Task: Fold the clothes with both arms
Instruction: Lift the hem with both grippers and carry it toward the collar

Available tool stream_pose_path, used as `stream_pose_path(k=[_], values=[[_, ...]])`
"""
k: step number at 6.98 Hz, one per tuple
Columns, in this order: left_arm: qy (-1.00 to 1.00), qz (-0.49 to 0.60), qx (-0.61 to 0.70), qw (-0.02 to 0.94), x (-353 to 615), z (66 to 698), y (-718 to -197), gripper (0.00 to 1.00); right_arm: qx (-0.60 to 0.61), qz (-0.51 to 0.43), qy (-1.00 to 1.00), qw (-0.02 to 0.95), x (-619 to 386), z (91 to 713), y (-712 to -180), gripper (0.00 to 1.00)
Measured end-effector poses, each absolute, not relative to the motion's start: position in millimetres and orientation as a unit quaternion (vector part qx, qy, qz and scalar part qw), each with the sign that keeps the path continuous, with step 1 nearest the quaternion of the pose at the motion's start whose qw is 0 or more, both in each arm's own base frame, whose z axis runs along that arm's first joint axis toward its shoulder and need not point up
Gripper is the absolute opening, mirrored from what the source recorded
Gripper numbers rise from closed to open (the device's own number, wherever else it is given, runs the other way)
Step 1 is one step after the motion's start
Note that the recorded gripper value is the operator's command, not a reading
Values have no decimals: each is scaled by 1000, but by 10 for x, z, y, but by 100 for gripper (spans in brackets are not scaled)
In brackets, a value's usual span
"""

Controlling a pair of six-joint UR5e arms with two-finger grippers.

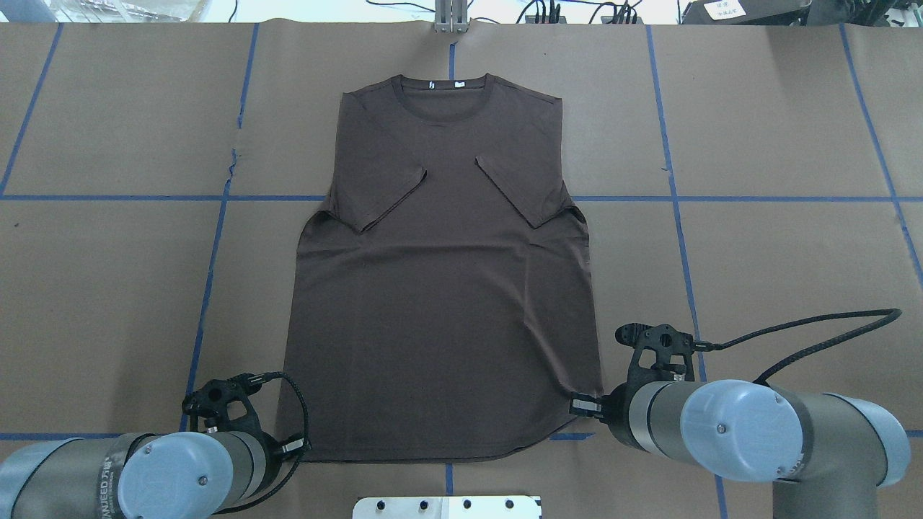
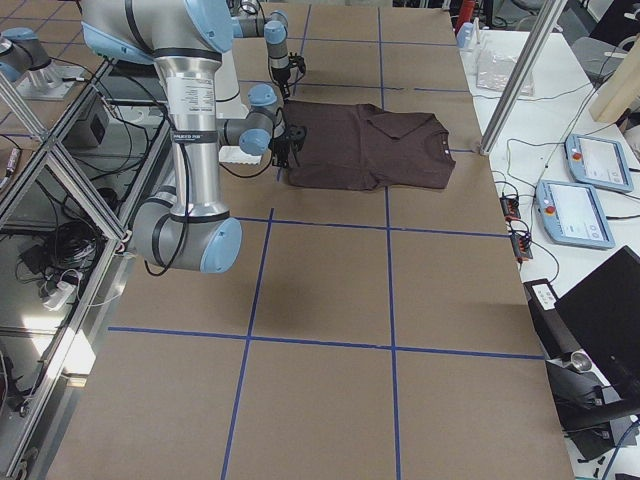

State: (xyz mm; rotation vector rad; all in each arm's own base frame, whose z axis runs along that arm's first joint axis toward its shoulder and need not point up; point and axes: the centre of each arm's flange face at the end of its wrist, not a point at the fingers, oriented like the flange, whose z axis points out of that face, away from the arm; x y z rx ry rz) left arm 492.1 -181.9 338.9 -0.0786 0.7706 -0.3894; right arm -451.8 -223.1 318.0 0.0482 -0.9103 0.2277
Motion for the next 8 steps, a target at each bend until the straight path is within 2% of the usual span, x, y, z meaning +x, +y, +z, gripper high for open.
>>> stream_pose_path(k=[3, 8], values=[[404, -162, -39, 899, 4466, 2782, -1779, 0, -5, 91, -461, 883, -4180, 2983, -2277, 0], [480, -72, -55, 873, 3725, 2014, -1427, 0, -84, 33, -491, 867, -3393, 2700, -1845, 0]])
